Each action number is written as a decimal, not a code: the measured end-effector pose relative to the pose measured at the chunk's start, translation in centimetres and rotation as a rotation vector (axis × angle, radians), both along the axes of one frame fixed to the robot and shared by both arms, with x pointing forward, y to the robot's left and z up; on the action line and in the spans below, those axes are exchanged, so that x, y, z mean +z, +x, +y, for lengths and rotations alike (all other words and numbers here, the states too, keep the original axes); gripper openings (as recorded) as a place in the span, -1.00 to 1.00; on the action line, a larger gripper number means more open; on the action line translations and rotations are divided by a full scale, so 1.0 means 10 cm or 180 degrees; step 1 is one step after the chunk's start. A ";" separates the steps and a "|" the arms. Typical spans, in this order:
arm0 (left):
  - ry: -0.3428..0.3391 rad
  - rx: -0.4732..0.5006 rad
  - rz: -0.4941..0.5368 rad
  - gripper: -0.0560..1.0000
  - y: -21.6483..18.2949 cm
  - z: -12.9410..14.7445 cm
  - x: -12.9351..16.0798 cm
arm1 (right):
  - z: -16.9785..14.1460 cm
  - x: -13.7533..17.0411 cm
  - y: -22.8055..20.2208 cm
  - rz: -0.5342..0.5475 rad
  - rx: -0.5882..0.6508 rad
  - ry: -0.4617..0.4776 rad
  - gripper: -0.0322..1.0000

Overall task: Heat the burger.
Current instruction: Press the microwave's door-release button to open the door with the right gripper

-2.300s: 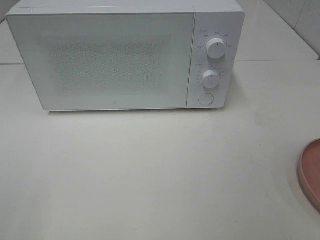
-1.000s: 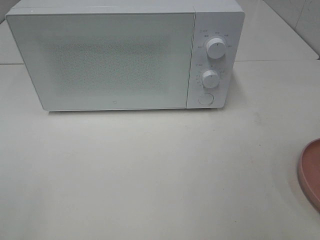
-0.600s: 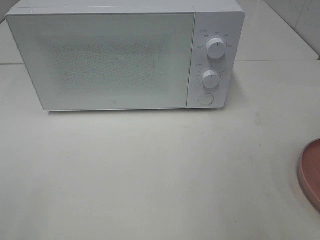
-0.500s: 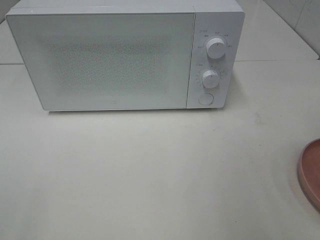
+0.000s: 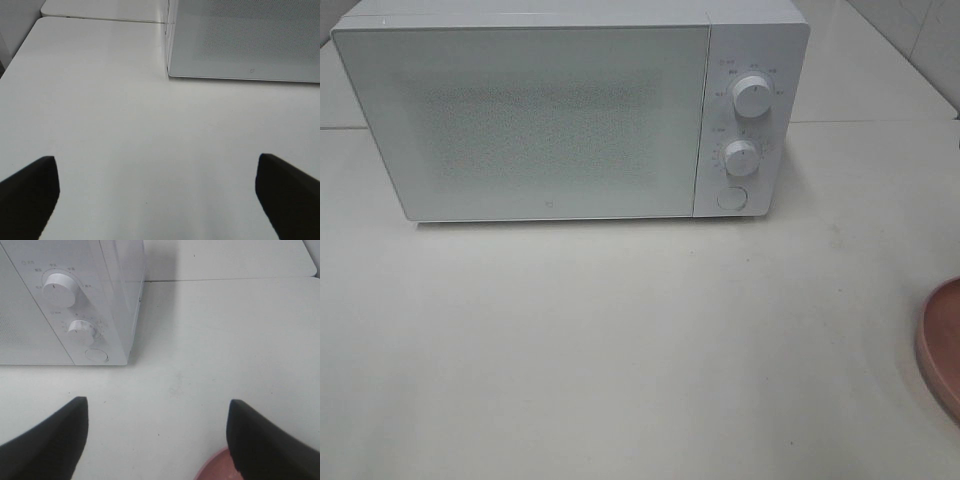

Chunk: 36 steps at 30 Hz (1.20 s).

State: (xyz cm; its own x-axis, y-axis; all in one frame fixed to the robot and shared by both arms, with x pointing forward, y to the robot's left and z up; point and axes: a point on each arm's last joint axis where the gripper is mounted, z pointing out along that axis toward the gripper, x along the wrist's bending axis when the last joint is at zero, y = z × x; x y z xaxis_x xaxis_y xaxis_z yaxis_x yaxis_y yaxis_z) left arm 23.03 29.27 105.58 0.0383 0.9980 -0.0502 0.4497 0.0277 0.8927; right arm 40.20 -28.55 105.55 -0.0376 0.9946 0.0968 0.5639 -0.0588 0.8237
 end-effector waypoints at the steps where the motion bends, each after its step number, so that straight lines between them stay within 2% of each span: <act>1: 0.0000 0.0000 0.0000 0.97 0.00 0.00 0.00 | 0.00 -0.02 0.07 -0.0022 -0.0010 -0.0004 0.50; 7: 0.0000 0.0000 0.0000 0.97 0.00 0.00 0.00 | -0.01 -0.12 0.32 -0.0163 0.0014 -0.0187 0.50; 14: 0.0000 0.0000 0.0000 0.97 0.00 0.00 0.00 | 0.00 -0.23 0.52 -0.0311 0.0030 -0.0249 0.49; 22: 0.0000 0.0000 0.0000 0.97 0.00 0.00 0.00 | 0.02 -0.55 0.55 -0.0916 0.0015 -0.0191 0.49; 26: 0.0003 -0.0001 0.0000 0.97 0.00 0.00 0.00 | 0.21 -0.68 0.53 -0.1155 0.0220 -0.0197 0.49; 30: 0.0003 -0.0001 0.0000 0.97 0.00 0.00 0.00 | 0.29 -0.75 0.52 -0.1168 0.0289 -0.0251 0.49; 36: 0.0003 -0.0001 0.0000 0.97 0.00 0.00 0.00 | 0.71 -0.99 0.49 -0.1121 0.0599 -0.0472 0.49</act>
